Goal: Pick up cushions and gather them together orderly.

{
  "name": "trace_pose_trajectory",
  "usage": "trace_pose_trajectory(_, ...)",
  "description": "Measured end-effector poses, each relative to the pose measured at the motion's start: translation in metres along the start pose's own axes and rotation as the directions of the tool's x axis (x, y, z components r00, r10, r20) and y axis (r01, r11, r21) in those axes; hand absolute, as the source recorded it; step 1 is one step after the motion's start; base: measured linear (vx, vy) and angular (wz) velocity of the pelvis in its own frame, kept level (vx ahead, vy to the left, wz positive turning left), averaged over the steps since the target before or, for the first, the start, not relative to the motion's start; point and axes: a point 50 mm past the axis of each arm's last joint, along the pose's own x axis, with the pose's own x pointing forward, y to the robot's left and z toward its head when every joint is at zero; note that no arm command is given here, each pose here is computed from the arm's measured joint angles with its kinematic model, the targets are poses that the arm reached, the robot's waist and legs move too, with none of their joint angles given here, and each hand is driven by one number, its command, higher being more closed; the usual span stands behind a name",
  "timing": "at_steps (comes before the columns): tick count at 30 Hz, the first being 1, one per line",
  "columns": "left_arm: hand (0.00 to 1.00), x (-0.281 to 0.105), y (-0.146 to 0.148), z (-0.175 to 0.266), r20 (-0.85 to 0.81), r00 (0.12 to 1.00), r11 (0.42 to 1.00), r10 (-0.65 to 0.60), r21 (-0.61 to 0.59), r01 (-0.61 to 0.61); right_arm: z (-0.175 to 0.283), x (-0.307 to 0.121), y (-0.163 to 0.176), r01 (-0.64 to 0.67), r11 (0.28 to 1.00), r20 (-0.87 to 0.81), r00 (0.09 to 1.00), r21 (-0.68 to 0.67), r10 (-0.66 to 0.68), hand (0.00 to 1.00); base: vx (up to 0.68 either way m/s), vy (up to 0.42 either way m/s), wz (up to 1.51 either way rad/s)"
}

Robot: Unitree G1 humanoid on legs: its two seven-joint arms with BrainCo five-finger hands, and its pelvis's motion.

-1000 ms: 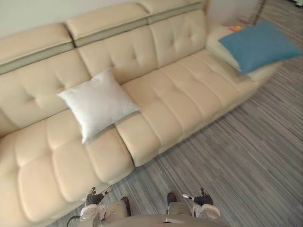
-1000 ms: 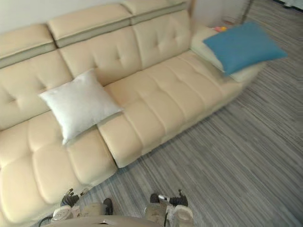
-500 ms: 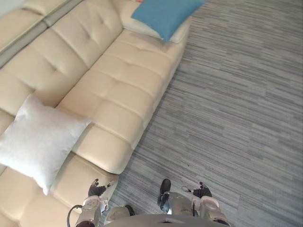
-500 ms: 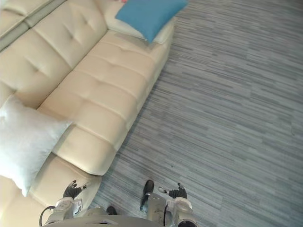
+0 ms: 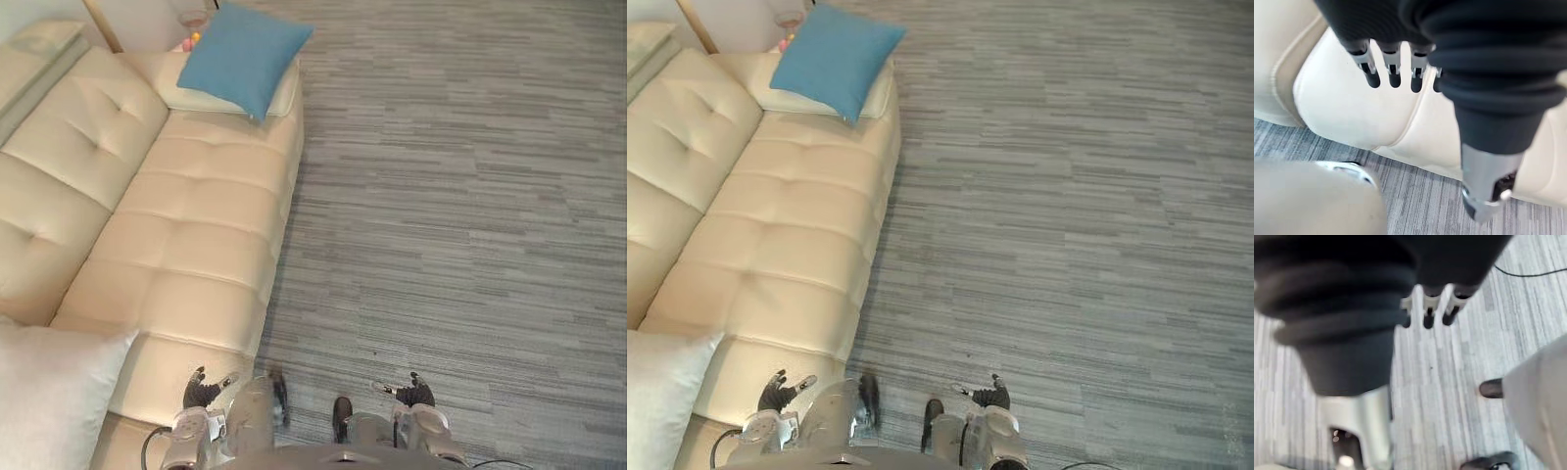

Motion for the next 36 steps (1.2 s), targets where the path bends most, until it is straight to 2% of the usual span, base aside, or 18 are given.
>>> trace_pose_trajectory(3, 0.0, 0.001, 0.008, -0.003, -0.014, 0.999, 0.999, 0.033, -0.019, -0.033, -0.009, -0.004, 0.001, 0.014, 1.0, -0.028, 1.0, 0.017, -0.014, 0.0, 0.46, 0.31, -0.69)
trace_pose_trajectory(7, 0.0, 0.002, 0.022, -0.007, -0.04, 0.997, 0.997, 0.072, 0.02, -0.071, -0.02, -0.01, 0.007, 0.0, 0.999, -0.057, 0.998, 0.041, 0.002, 0.0, 0.49, 0.179, -0.39)
trace_pose_trajectory(16, 0.0, 0.003, -0.008, -0.002, -0.048, 0.999, 0.999, -0.016, 0.048, 0.018, 0.007, -0.002, -0.003, 0.027, 0.996, 0.035, 0.999, 0.083, -0.03, 0.0, 0.49, -0.004, -0.09)
trace_pose_trajectory(20, 0.0, 0.006, -0.007, 0.0, -0.052, 0.999, 0.997, -0.008, 0.07, 0.011, -0.004, -0.002, -0.008, 0.047, 0.995, -0.013, 0.999, 0.085, -0.046, 0.0, 0.6, -0.212, 0.49)
trace_pose_trajectory(22, 0.0, 0.007, -0.014, 0.001, -0.067, 0.998, 0.999, -0.011, 0.04, 0.014, 0.011, 0.005, -0.012, 0.063, 0.992, 0.013, 0.998, 0.106, -0.065, 0.0, 0.7, -0.322, 0.14)
trace_pose_trajectory(25, 0.0, 0.004, -0.011, -0.008, -0.099, 0.995, 0.999, 0.021, -0.035, -0.025, 0.013, 0.005, -0.014, 0.066, 0.991, 0.021, 0.997, 0.114, -0.069, 0.0, 0.66, -0.284, -0.02)
trace_pose_trajectory(29, 0.0, 0.002, -0.011, -0.003, -0.067, 0.997, 0.992, 0.032, -0.122, -0.04, 0.012, 0.002, -0.002, 0.031, 0.995, 0.031, 0.999, 0.099, -0.034, 0.0, 0.61, -0.104, -0.36)
trace_pose_trajectory(36, 0.0, -0.001, -0.01, 0.007, -0.004, 0.999, 0.987, 0.035, -0.156, -0.035, 0.008, 0.0, 0.003, 0.023, 0.994, 0.017, 1.0, 0.107, -0.025, 0.0, 0.47, 0.105, -0.19)
